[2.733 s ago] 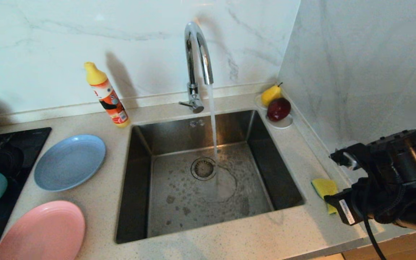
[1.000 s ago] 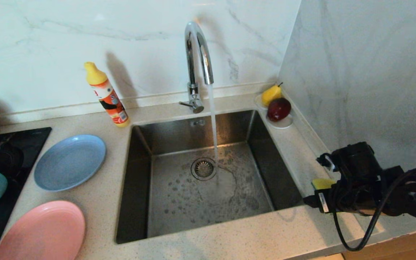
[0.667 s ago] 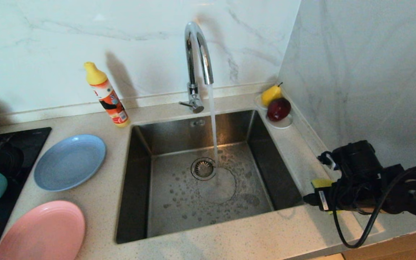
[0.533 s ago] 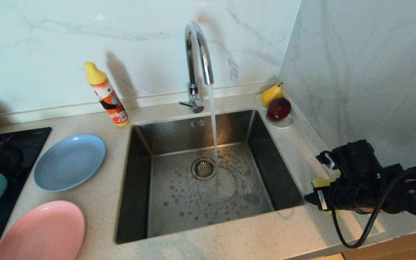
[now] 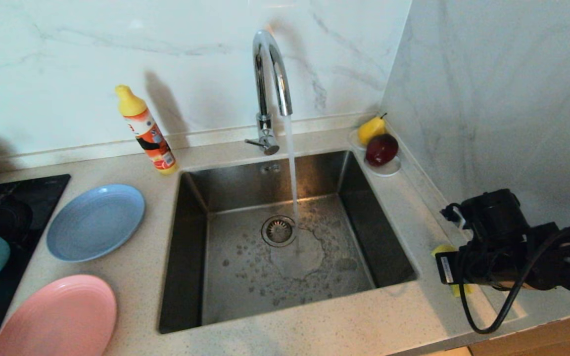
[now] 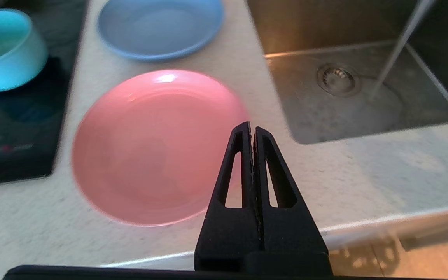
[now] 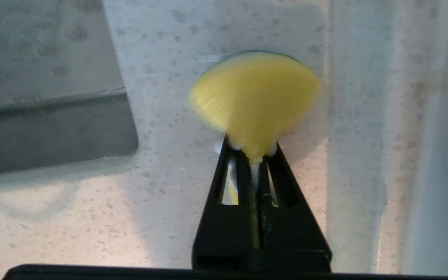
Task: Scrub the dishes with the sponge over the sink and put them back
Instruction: Pick up a bowl and the sponge
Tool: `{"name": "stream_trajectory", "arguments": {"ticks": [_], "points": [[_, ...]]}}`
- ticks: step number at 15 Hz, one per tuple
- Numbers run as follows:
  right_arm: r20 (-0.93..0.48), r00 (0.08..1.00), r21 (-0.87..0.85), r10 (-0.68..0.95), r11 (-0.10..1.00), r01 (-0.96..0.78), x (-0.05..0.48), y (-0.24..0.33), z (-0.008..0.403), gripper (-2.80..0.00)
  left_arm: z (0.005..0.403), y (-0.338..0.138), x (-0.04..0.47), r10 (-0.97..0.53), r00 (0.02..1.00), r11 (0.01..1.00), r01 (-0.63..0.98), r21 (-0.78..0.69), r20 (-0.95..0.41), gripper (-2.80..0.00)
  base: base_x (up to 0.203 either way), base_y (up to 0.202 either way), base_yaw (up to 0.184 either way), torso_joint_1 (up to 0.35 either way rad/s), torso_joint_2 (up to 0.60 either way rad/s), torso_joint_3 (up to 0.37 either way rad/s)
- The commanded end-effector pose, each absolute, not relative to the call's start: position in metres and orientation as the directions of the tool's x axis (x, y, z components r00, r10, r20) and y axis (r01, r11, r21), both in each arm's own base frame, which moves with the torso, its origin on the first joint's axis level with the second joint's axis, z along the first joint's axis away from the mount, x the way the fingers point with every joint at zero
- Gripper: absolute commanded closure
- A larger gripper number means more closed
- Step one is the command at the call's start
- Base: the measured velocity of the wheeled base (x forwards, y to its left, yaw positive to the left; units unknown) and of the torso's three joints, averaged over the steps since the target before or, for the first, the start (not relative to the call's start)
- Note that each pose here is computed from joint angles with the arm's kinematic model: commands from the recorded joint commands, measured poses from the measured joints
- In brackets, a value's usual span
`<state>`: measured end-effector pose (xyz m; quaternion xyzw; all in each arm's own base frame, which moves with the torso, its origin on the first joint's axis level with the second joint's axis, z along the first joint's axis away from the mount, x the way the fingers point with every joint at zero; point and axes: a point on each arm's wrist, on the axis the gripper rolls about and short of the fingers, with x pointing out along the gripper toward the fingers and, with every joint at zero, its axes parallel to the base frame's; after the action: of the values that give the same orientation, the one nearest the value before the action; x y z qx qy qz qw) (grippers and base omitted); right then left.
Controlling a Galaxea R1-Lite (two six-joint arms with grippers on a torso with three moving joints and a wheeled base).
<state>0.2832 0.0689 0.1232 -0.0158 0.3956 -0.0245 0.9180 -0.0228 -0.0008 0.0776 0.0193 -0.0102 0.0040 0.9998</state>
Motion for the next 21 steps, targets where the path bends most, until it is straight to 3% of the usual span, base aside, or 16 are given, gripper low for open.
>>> {"name": "stream_trajectory", "arguments": {"ticks": [1,12,13,21], "points": [[-0.72,0.692,-0.041,-0.044,0.999,0.021,0.283,0.071,0.126,0.0,0.074,-0.001,-0.022,0.008,1.0,0.999,-0.008,0.038,0.005,0.0,0.0,0.0,0.0,0.0,0.0,0.0],[-0.687,0.726,-0.03,-0.041,0.999,0.028,0.303,0.076,0.135,0.0,0.074,-0.001,-0.022,0.008,1.0,0.999,-0.008,0.038,0.005,0.0,0.0,0.0,0.0,0.0,0.0,0.0],[-0.688,0.724,-0.031,-0.042,0.999,0.028,0.305,0.077,0.133,-2.8,0.074,-0.001,-0.022,0.009,1.0,0.999,-0.009,0.038,0.005,0.0,0.0,0.0,0.0,0.0,0.0,0.0],[-0.681,0.731,-0.031,-0.046,0.999,0.034,0.303,0.075,0.138,-2.8,0.074,-0.001,-0.022,0.008,1.0,0.999,-0.008,0.038,0.005,0.0,0.0,0.0,0.0,0.0,0.0,0.0]]}}
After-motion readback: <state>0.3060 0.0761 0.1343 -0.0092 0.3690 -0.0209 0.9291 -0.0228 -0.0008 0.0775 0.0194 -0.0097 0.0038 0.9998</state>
